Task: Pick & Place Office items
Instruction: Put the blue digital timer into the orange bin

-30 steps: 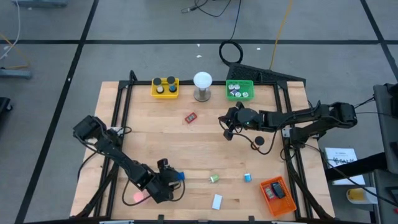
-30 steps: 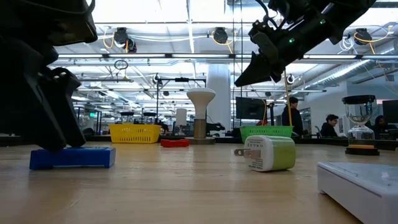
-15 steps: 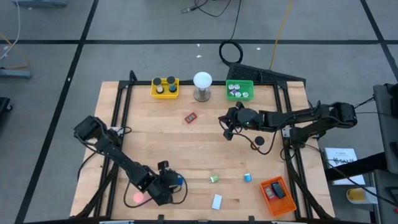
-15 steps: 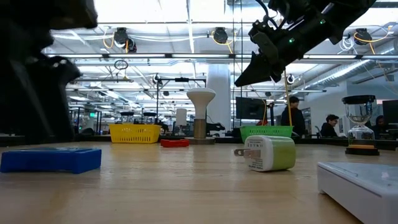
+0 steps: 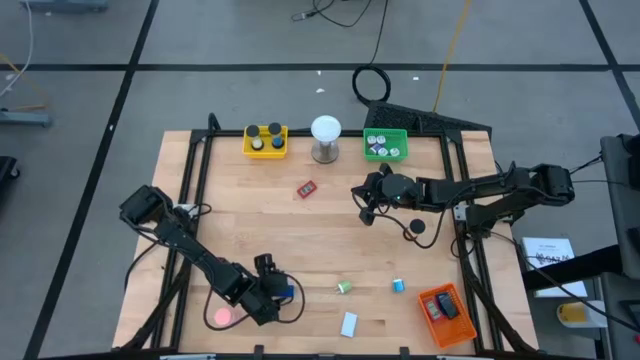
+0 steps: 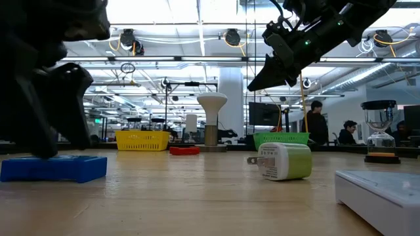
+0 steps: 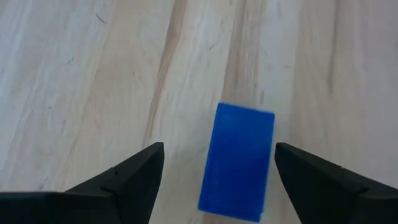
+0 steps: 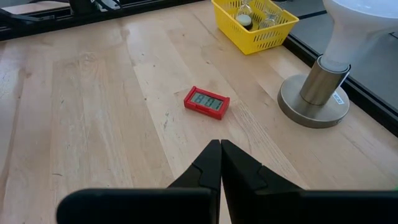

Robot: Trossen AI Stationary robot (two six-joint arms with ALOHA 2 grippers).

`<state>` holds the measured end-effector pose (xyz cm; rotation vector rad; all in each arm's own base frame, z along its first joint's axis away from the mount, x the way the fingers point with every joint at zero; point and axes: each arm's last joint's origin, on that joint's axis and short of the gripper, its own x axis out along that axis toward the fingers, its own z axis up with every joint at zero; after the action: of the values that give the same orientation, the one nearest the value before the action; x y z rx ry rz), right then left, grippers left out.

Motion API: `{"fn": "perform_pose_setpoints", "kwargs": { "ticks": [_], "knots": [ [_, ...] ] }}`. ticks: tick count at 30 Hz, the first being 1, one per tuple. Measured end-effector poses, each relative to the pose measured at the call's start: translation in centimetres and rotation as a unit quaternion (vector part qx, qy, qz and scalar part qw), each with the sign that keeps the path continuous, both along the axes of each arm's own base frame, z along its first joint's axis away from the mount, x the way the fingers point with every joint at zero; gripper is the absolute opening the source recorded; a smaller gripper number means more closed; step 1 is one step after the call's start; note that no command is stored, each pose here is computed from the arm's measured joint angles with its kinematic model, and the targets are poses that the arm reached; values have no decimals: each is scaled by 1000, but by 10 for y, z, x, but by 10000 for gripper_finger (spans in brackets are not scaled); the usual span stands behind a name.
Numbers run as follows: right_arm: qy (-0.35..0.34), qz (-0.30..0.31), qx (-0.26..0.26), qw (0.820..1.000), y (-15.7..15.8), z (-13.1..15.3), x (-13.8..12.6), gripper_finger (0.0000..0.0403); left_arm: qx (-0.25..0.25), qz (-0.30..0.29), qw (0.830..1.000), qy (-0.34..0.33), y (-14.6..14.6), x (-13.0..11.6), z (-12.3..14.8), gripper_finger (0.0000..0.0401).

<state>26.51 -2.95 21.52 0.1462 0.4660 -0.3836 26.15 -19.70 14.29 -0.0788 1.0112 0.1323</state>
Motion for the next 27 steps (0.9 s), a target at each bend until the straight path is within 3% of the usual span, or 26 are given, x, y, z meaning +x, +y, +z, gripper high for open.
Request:
{"fn": "perform_pose_setpoints", "kwargs": {
  "ticks": [7, 16, 18, 24, 27],
  "knots": [
    [0, 1, 1, 1000, 0, 0, 0, 4, 22, -21, 999, 19, 7, -10, -14, 271],
    [0, 2, 1, 1000, 1, 0, 0, 4, 20, -25, 999, 18, 8, -11, -16, 165],
    [0, 2, 1, 1000, 1, 0, 0, 4, 27, -33, 999, 12, 7, -10, -16, 157],
    [0, 9, 0, 1000, 4, 0, 1, 4, 90, -45, 993, -63, 2, -7, -12, 157],
    [-6, 17, -6, 1000, 7, 1, 2, 4, 74, -61, 987, -130, 4, -2, -17, 157]
  ]
}}
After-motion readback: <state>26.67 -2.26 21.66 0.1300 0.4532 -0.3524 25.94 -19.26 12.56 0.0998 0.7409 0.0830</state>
